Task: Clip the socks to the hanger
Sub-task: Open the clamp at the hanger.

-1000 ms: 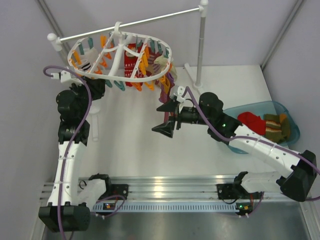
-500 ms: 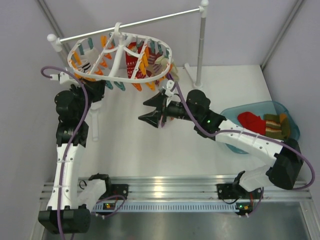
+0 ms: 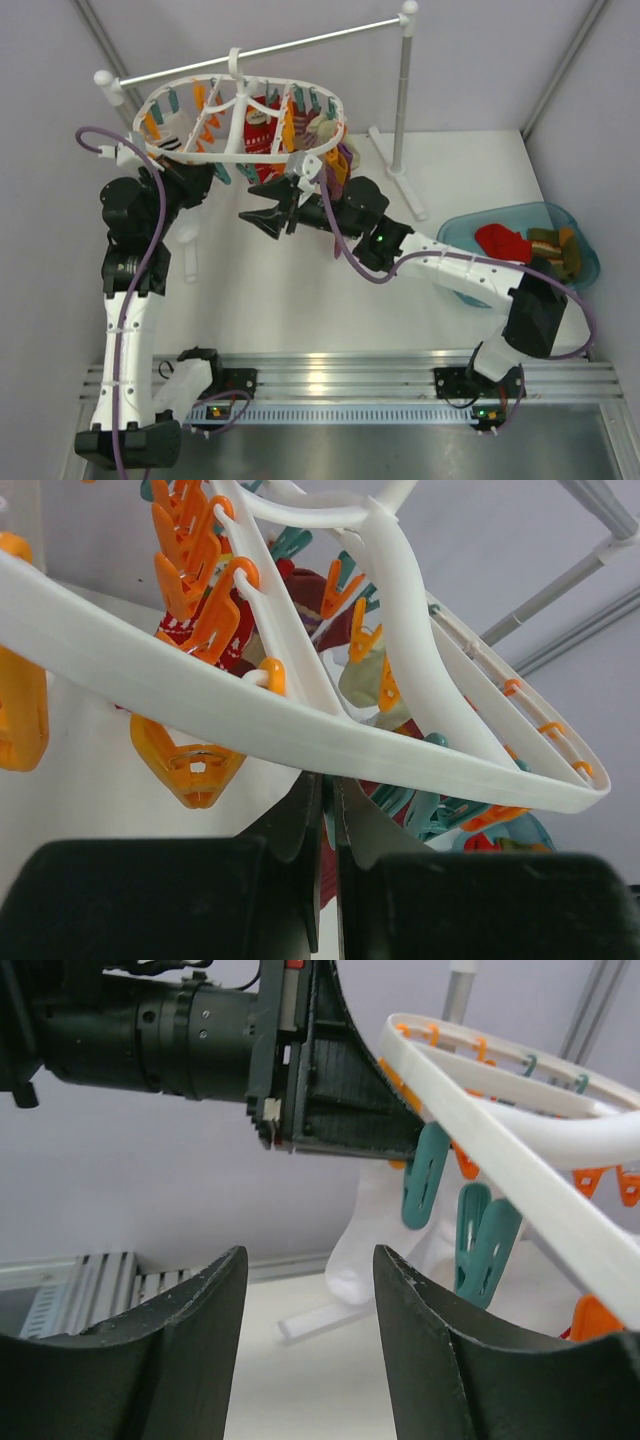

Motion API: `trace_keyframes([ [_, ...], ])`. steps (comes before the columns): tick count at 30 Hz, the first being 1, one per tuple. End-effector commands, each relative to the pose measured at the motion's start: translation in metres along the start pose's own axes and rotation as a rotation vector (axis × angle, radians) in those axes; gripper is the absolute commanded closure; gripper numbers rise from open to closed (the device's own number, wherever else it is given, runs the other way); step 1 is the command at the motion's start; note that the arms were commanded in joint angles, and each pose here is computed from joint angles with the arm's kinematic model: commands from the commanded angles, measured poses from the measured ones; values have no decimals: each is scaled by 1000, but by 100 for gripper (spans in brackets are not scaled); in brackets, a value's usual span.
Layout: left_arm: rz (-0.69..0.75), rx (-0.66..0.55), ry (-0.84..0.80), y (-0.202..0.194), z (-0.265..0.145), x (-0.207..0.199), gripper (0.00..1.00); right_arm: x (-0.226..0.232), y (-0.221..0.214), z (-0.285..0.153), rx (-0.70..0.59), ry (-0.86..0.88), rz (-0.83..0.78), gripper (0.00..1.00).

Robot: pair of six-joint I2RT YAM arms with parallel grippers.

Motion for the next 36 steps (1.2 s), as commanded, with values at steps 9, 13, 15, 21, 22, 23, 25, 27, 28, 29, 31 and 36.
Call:
trace_keyframes([
  [9,19,33,-133,8,-16,-29,100,-23,13,37,-108,-121,-131,50],
  [13,28,48,-149,6,-17,-29,100,-28,11,41,-111,-146,-130,50],
  [15,31,51,-152,5,-18,-30,100,-28,11,43,-115,-148,-125,50],
  [21,33,69,-171,2,-17,-30,100,-31,6,47,-104,-162,-118,53],
  [22,33,69,-173,2,-18,-30,100,-31,6,48,-103,-160,-116,55],
  [23,34,73,-178,1,-18,-31,100,-31,6,48,-103,-159,-118,60],
  [25,33,79,-189,0,-18,-32,100,-32,4,50,-98,-155,-119,62],
  [27,29,88,-203,0,-19,-34,100,-33,-1,54,-79,-154,-118,61],
  [28,27,88,-207,0,-20,-34,100,-33,-1,55,-77,-152,-120,60],
  [29,27,90,-210,-1,-20,-34,100,-35,-1,55,-77,-154,-122,62],
  [31,33,84,-212,-1,-22,-35,100,-36,-5,56,-69,-156,-119,70],
  [36,26,74,-192,-2,-27,-33,86,-38,-4,54,-63,-170,-110,100],
])
Point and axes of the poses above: each gripper's point midway between its finger pads, its own z axis out along the fingers, its own x axis along the line the jaws close on, y = z × x, the point moved 6 cm from there along -z, back along the fingers, and after that the axes turned 2 degrees about -z, right-handed, at the moved point
